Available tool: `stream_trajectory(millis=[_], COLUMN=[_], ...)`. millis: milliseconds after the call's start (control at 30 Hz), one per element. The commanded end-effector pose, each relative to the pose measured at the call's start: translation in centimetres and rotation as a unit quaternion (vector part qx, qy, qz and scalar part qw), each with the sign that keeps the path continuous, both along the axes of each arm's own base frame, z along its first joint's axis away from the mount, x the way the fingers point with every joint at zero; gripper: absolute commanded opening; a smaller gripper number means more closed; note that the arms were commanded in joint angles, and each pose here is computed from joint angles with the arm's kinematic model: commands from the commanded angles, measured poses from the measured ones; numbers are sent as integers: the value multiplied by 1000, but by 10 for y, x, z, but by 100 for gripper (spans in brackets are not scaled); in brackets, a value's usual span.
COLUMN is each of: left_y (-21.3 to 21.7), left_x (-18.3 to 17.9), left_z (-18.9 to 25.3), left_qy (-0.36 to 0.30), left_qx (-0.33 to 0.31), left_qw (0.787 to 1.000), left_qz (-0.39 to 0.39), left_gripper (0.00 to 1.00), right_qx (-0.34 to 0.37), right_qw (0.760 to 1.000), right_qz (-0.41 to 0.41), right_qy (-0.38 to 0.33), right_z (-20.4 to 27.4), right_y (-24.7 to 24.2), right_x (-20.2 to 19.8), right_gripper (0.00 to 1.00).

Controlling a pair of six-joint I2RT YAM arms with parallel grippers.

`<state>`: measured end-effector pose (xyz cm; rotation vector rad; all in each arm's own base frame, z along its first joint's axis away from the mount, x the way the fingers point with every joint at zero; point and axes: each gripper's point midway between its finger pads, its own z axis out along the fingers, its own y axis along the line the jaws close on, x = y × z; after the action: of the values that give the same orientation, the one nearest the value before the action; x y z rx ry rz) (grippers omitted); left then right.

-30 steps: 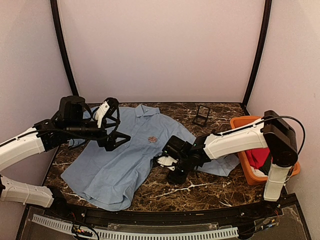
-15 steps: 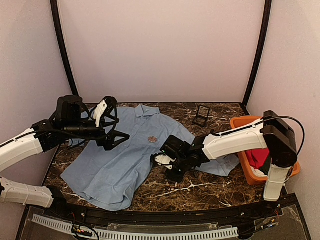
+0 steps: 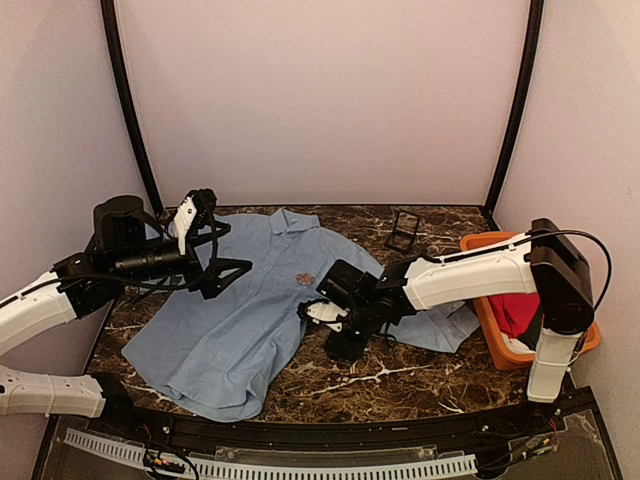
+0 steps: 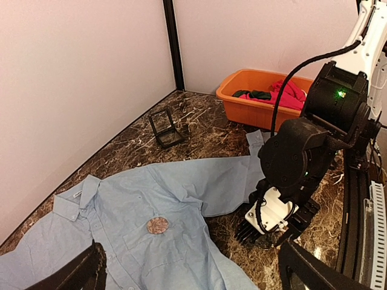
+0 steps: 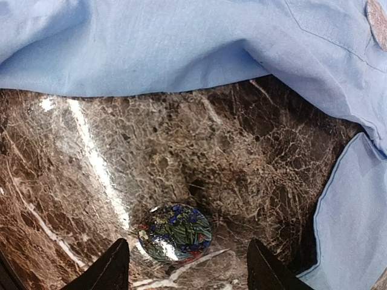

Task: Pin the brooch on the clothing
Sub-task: Pick up the brooch from the center of the board.

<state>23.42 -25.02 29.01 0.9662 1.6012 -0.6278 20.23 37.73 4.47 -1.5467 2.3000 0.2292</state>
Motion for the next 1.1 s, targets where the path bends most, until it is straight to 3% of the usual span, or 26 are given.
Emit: stream_trajectory(millis=[0, 300, 600, 1067], left_y=[-3, 5, 11, 13], left_x=[-1, 8, 3, -2], left_z=[-10, -12, -7, -5], left_qy=[-10, -6, -2, -5], left_qx=[29, 45, 41, 35], left_qw=[999, 999, 999, 999], left_qz=[-17, 15, 23, 20], left_gripper=[99, 99, 99, 99], right_qx=[-18, -71, -161, -163], right_qw=[1000, 996, 981, 982], right_qz=[-19, -39, -24, -24], right_qy=[18, 44, 109, 90], right_z=[-16, -39, -36, -29], right_y=[-3, -4, -22, -15], right_x=[-7, -16, -35, -20], right_gripper=[64, 63, 55, 58])
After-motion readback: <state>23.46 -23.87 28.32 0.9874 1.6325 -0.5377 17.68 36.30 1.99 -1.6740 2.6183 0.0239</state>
